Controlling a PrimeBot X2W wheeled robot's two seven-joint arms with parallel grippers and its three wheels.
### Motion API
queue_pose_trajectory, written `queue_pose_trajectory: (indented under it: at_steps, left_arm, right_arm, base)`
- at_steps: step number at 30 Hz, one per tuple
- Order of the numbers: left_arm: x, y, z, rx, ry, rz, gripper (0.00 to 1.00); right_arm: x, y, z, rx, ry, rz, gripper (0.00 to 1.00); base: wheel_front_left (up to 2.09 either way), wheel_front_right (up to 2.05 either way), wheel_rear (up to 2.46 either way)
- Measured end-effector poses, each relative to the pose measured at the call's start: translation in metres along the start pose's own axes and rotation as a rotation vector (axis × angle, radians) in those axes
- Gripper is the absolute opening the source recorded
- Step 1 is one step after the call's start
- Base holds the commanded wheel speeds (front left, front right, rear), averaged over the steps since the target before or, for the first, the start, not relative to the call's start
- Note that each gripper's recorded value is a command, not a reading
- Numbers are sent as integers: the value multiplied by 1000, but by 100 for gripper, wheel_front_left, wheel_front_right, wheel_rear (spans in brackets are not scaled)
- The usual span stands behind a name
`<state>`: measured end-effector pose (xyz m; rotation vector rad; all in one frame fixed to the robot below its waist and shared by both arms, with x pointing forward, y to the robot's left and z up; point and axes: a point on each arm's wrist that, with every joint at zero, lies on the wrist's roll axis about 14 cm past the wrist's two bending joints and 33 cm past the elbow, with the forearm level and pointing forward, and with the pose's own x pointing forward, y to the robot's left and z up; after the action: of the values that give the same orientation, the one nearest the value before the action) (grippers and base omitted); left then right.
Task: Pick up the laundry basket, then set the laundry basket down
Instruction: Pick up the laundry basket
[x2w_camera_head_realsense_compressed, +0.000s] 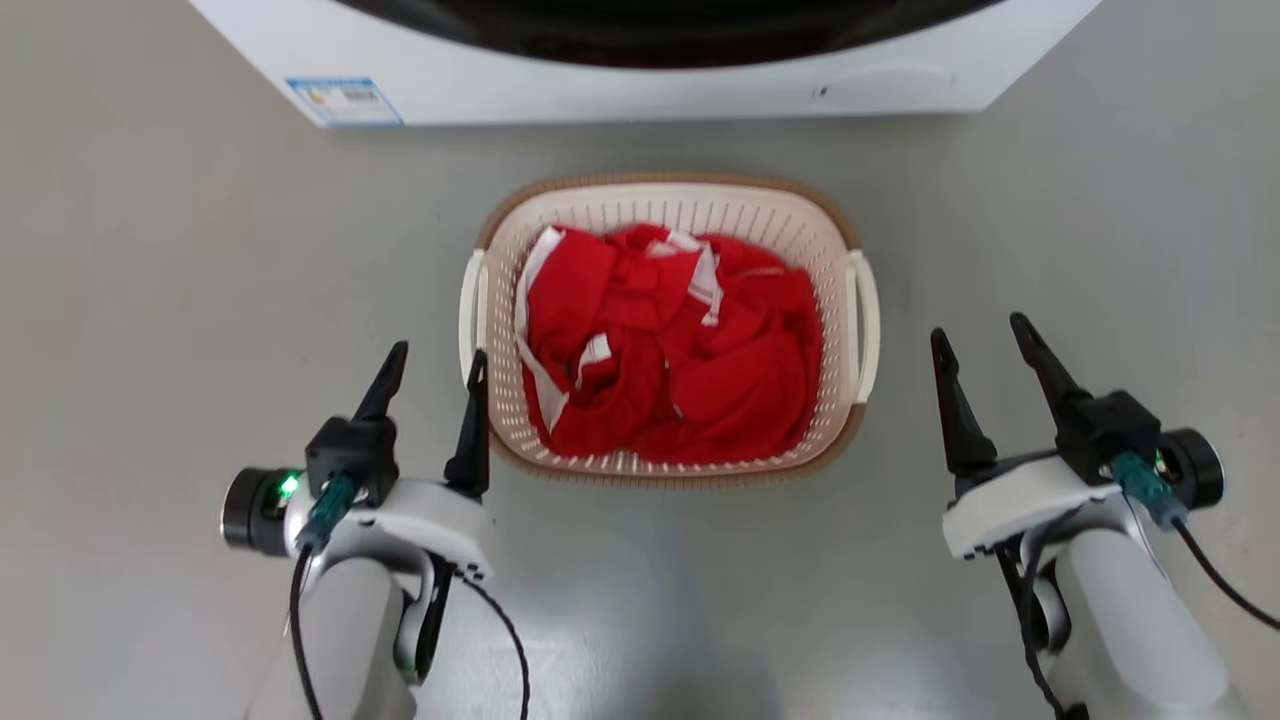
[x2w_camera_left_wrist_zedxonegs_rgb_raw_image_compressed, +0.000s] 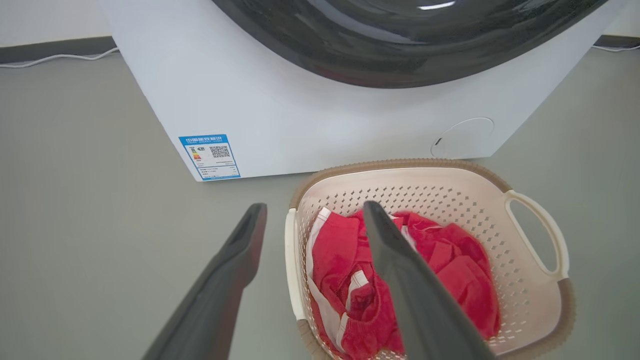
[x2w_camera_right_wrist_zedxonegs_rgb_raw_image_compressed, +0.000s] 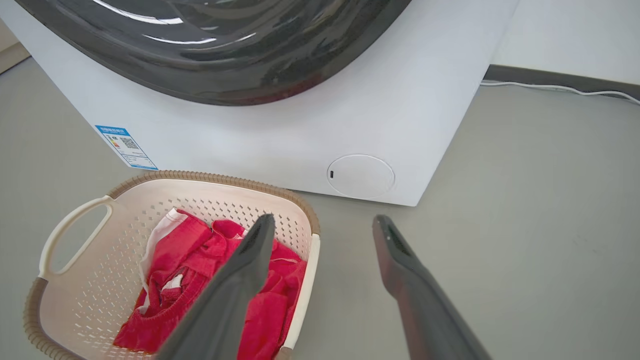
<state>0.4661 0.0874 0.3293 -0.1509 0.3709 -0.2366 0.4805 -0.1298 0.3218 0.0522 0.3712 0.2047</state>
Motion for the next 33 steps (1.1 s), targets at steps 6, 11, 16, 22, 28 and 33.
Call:
queue_pose_trajectory:
  at_steps: [6, 11, 16, 22, 28, 33]
  left_arm:
    - [24, 2, -15, -1, 33, -6, 100]
    - [37, 7, -43, -17, 114, 5, 100]
    - [50, 11, -57, -11, 153, 12, 100]
    - [59, 13, -72, -4, 191, 16, 100]
    - [66, 17, -79, 5, 208, 26, 100]
    - [65, 19, -90, 3, 236, 30, 100]
  right_arm:
    - [24, 8, -22, -6, 51, 37, 100]
    - [39, 11, -40, -8, 92, 59, 100]
    - [52, 14, -50, -11, 110, 76, 100]
    - [58, 11, -62, 8, 135, 70, 100]
    - [61, 6, -74, 15, 164, 57, 100]
    - [60, 5, -85, 28, 188, 53, 100]
  base:
    - [0, 0, 0]
    - [0, 0, 0]
    - [0, 0, 0]
    - [0, 0, 0]
    - [0, 0, 0]
    - [0, 0, 0]
